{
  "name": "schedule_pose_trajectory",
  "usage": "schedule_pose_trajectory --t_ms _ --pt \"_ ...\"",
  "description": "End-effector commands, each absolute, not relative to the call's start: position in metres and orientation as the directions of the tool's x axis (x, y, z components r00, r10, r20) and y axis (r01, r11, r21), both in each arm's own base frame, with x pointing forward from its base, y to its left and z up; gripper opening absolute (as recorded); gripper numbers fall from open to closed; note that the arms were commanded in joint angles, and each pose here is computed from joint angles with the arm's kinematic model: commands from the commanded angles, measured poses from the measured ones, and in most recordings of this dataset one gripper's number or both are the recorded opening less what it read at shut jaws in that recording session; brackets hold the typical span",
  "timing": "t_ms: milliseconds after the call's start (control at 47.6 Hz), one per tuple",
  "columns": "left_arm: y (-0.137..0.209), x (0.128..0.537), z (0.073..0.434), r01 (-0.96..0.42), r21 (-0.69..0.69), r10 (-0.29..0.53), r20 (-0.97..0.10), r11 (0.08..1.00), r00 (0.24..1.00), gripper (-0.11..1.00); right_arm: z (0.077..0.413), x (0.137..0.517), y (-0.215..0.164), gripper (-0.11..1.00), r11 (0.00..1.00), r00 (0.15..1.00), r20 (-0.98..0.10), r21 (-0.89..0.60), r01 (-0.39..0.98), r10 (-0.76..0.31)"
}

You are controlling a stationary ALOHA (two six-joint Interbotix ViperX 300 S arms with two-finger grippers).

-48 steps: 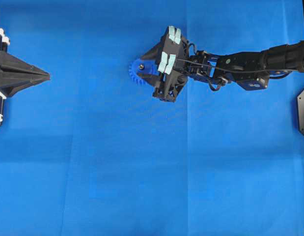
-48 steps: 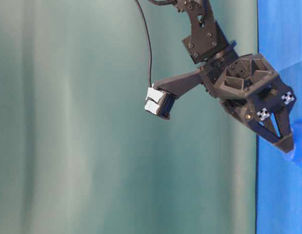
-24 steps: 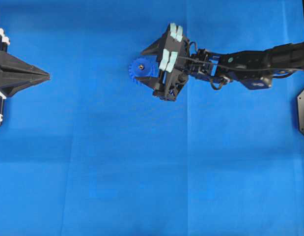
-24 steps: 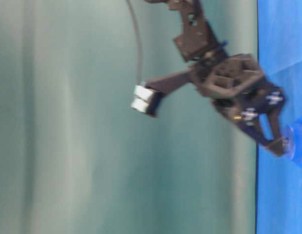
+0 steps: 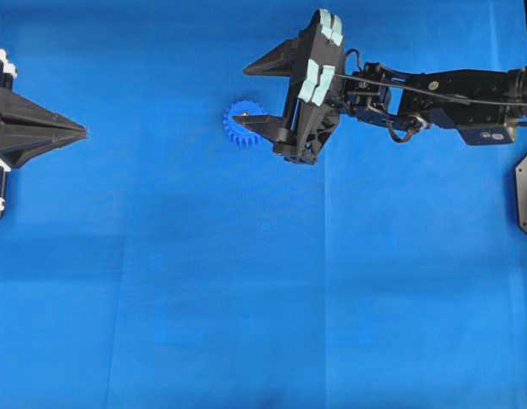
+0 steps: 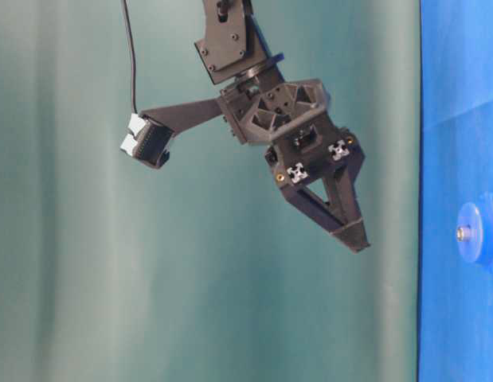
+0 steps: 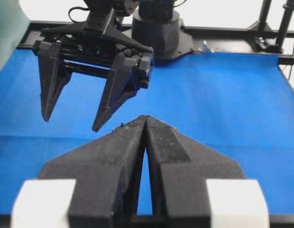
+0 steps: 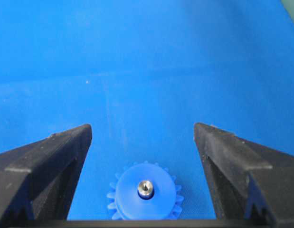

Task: Insert the shaft placed at a random location into the center hole of the small gear at another random location.
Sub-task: 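Open the right gripper and withdraw it up and right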

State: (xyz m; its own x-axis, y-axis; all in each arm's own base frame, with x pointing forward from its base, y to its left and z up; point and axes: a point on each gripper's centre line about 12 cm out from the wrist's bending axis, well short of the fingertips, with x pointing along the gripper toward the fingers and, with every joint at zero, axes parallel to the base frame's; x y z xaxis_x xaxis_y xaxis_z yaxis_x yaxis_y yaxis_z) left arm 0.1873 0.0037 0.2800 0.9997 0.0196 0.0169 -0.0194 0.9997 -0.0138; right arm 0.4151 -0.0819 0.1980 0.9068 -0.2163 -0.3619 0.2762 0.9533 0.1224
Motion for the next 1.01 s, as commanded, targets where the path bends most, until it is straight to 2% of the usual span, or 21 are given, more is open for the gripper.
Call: schedule_pose_trajectory --t_ms 0,252,988 --pt "0.004 0.188 0.285 -0.022 -0.014 0.022 0.031 1.0 0.999 0.0 0.213 0.414 -0.081 0.75 0.955 0.921 -0.324 0.125 0.269 -0.217" --pt "0.004 0.188 0.285 -0.022 -0.014 0.022 0.031 1.0 0.999 0.0 0.218 0.397 -0.078 0.75 0.954 0.922 -0.319 0.129 0.271 -0.219" --pt "0.004 0.188 0.285 -0.022 -0.014 0.022 0.031 1.0 0.999 0.0 0.234 0.287 -0.054 0.75 0.957 0.942 -0.262 0.141 0.253 -0.21"
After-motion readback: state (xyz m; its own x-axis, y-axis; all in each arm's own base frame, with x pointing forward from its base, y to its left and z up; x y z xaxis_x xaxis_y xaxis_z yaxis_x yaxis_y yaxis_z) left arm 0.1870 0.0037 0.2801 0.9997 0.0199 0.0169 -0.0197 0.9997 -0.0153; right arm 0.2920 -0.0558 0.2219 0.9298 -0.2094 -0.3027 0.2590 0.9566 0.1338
